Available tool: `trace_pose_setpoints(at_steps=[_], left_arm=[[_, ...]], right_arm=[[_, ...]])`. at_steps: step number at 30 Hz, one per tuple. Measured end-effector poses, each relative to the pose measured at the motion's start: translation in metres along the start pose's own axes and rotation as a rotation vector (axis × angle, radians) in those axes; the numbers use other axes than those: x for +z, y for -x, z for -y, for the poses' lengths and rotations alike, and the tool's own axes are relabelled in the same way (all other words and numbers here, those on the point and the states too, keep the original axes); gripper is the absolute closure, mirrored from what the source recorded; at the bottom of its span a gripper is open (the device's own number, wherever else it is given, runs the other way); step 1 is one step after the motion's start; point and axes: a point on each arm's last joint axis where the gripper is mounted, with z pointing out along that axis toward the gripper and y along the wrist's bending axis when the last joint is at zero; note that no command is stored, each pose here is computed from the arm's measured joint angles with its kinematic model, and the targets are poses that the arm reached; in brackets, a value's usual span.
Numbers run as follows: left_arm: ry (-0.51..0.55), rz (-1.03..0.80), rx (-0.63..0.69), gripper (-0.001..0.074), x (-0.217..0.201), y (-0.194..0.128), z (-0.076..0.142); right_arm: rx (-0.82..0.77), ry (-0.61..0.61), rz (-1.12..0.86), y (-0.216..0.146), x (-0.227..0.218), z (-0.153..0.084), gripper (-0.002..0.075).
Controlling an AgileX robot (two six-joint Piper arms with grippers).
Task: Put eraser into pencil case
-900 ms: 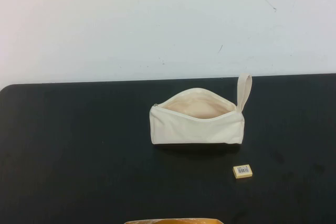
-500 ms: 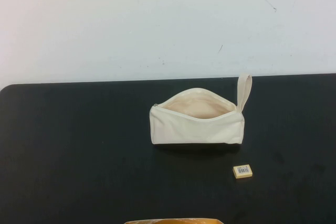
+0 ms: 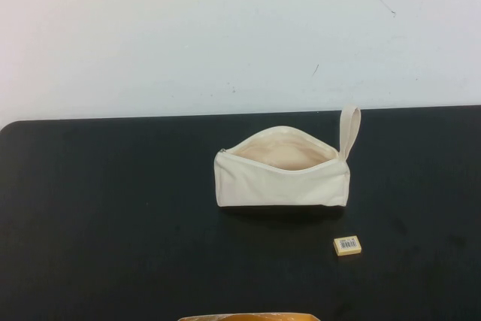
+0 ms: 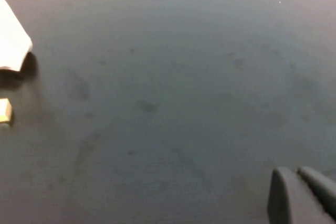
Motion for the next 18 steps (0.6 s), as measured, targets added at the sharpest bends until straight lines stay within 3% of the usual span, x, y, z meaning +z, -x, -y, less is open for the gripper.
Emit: trace_pose_setpoints(at_steps=[4,12,15,18], left_arm=[[0.000,0.000,0.000,0.0737,0.000,0.000,0.000],[0.000,0.000,0.000,0.0737,0.000,0.000,0.000],[0.000,0.000,0.000,0.0737,0.000,0.000,0.000],[0.000,0.000,0.000,0.0737,0.000,0.000,0.000]], right_arm=[[0.156,0.068,-0.005,0.000,0.000,-0.006,0.0727],[0.785,0.292,0.033,0.012,-0.003,-0.023,0.0727],[0.869,0.317,0.071,0.017,-0.004,-0.022,0.0727],[0.853,0.318,0.088,0.018,-0.004,-0.022,0.0727]])
